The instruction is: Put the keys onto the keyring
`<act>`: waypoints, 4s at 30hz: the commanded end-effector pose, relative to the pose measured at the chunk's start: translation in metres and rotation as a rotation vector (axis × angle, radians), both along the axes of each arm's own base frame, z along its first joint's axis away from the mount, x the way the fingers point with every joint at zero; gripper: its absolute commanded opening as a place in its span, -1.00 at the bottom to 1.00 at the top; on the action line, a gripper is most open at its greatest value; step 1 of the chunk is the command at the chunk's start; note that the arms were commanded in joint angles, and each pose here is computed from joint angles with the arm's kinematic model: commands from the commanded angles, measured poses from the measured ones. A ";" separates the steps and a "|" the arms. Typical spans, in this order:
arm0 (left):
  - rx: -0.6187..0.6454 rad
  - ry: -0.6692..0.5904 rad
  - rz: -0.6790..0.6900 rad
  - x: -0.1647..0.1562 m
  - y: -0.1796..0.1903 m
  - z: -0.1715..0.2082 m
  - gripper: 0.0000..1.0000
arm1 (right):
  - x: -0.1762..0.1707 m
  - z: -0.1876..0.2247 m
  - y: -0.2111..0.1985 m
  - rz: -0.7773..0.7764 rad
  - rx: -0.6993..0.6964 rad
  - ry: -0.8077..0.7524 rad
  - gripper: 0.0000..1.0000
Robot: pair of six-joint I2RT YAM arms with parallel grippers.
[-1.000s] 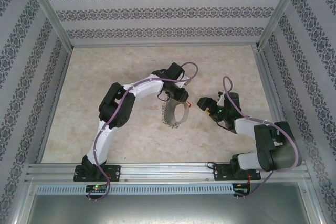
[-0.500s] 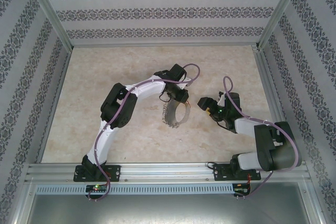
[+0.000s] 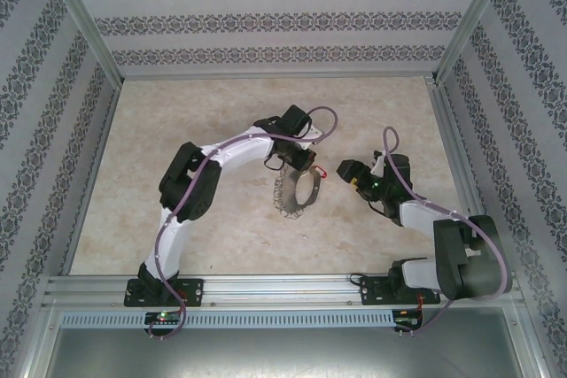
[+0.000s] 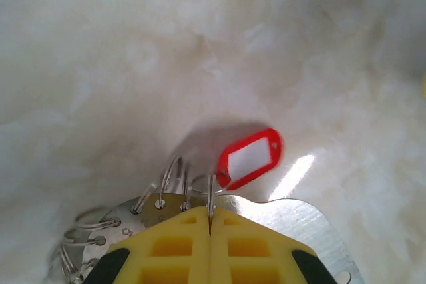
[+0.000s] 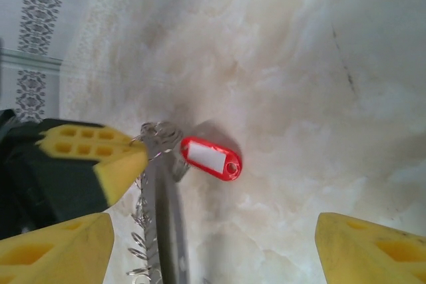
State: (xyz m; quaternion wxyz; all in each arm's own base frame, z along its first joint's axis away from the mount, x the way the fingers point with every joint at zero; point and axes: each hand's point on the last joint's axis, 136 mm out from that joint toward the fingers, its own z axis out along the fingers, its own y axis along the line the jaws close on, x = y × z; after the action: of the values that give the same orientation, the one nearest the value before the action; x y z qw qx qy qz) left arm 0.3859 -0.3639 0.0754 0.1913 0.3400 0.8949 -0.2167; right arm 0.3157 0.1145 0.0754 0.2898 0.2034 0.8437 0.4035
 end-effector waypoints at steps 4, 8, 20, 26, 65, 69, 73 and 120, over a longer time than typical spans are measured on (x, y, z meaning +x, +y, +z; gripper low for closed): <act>-0.042 -0.263 -0.075 0.001 0.006 0.091 -1.00 | 0.017 0.041 0.002 0.006 0.025 -0.110 0.58; -0.038 -0.359 -0.102 -0.004 0.017 0.110 -1.00 | 0.022 0.057 0.003 0.018 0.027 -0.156 0.56; -0.240 -0.578 -0.234 -0.027 0.029 0.179 -1.00 | 0.026 0.104 0.008 0.068 -0.001 -0.340 0.41; -0.342 -0.669 -0.247 -0.035 0.032 0.206 -1.00 | 0.028 0.110 0.027 0.114 0.016 -0.344 0.38; -0.800 -0.516 -0.457 -0.096 0.043 0.289 -1.00 | -0.066 0.299 0.102 0.559 0.199 -0.916 -0.34; -0.814 -0.497 -0.470 -0.098 0.042 0.290 -1.00 | -0.075 0.303 0.108 0.593 0.218 -0.919 -0.33; -0.826 -0.479 -0.484 -0.099 0.041 0.291 -1.00 | -0.077 0.303 0.114 0.615 0.227 -0.916 -0.30; -0.836 -0.456 -0.447 -0.090 0.052 0.299 -0.19 | -0.060 0.279 0.122 0.671 0.121 -0.842 -1.00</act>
State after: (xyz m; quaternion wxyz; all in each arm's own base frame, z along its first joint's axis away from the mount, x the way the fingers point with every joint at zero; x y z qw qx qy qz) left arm 0.2857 -0.3263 0.3533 0.4026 0.4581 0.5785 -0.5415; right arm 0.2578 0.2393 0.3437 0.4327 -0.2161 0.6487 0.5877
